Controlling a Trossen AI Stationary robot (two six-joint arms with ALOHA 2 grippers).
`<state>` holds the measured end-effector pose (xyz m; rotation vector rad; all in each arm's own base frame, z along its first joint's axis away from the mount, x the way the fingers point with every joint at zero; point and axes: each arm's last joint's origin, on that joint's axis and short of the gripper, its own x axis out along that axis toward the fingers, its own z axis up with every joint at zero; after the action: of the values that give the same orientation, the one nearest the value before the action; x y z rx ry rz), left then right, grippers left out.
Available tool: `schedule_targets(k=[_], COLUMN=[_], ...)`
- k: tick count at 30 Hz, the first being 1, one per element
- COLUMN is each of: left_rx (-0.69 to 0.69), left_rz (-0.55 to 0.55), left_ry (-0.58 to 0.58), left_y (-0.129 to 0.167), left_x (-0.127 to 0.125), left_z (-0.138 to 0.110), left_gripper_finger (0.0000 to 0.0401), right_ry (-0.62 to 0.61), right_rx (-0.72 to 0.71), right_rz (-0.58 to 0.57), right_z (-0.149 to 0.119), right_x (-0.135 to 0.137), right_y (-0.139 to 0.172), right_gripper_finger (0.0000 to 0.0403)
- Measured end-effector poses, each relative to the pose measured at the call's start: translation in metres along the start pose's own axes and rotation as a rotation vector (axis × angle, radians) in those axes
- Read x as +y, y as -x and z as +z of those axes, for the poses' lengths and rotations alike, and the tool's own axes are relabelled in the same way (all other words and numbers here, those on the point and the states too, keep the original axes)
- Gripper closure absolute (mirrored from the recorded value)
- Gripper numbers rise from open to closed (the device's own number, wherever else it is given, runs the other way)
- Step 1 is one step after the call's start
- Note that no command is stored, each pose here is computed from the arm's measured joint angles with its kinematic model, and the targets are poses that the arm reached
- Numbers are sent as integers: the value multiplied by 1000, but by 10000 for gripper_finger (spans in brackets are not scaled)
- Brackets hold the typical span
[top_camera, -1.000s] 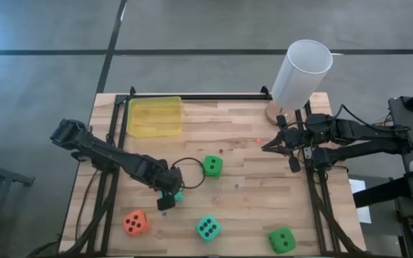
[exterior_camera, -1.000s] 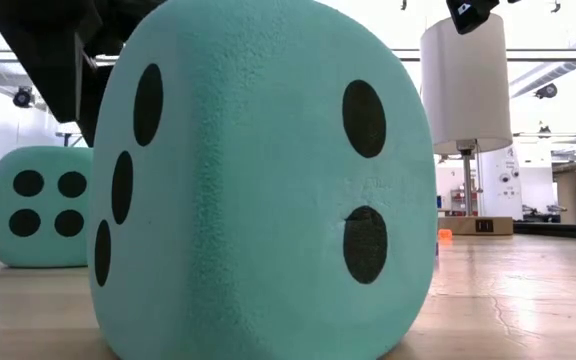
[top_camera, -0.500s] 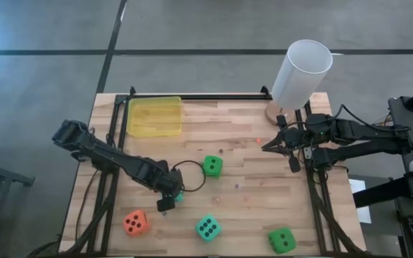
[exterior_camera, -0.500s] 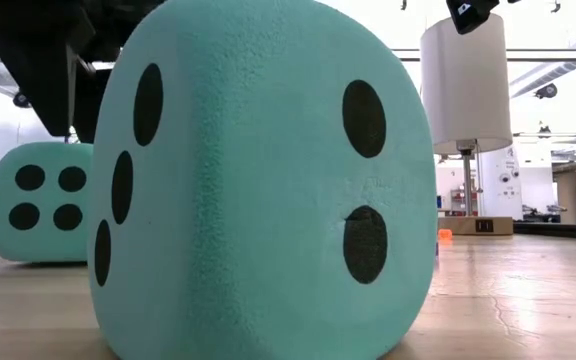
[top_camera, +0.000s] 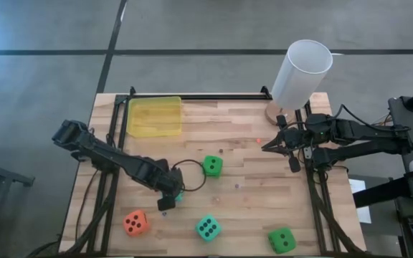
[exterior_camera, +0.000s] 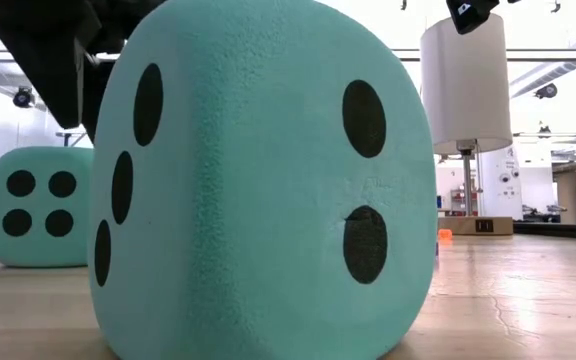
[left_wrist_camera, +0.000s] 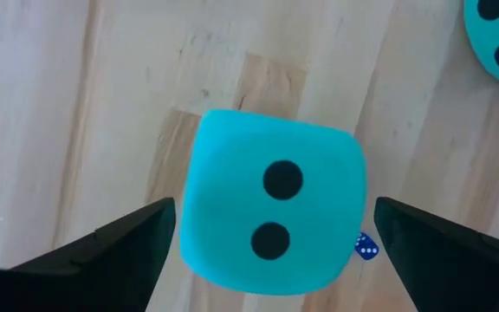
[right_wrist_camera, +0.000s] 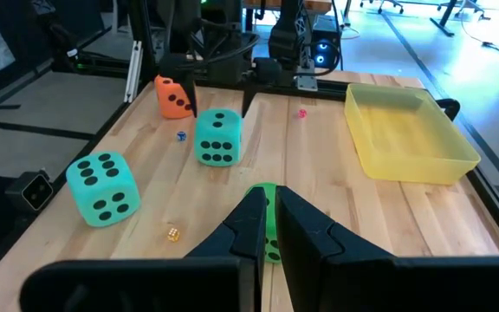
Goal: Pick & Place Dice
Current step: Put the top blue large die into the yellow container
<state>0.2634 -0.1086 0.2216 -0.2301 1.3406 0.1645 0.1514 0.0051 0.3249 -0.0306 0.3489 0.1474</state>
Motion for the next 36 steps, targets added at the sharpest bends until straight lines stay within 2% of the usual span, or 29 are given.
schedule_targets(k=[17,36], left_rx=[38,45], left_rz=[-13,-8], left_ry=[-62,-54], left_y=[-15,-18], left_x=[-2,-1], left_z=[-1,-3], left_gripper_finger=[2,2], right_ry=[0,0], right_rx=[0,0], right_rz=[0,0], right_z=[0,0], right_x=[0,0], right_y=[0,0], right_gripper_finger=[374,374])
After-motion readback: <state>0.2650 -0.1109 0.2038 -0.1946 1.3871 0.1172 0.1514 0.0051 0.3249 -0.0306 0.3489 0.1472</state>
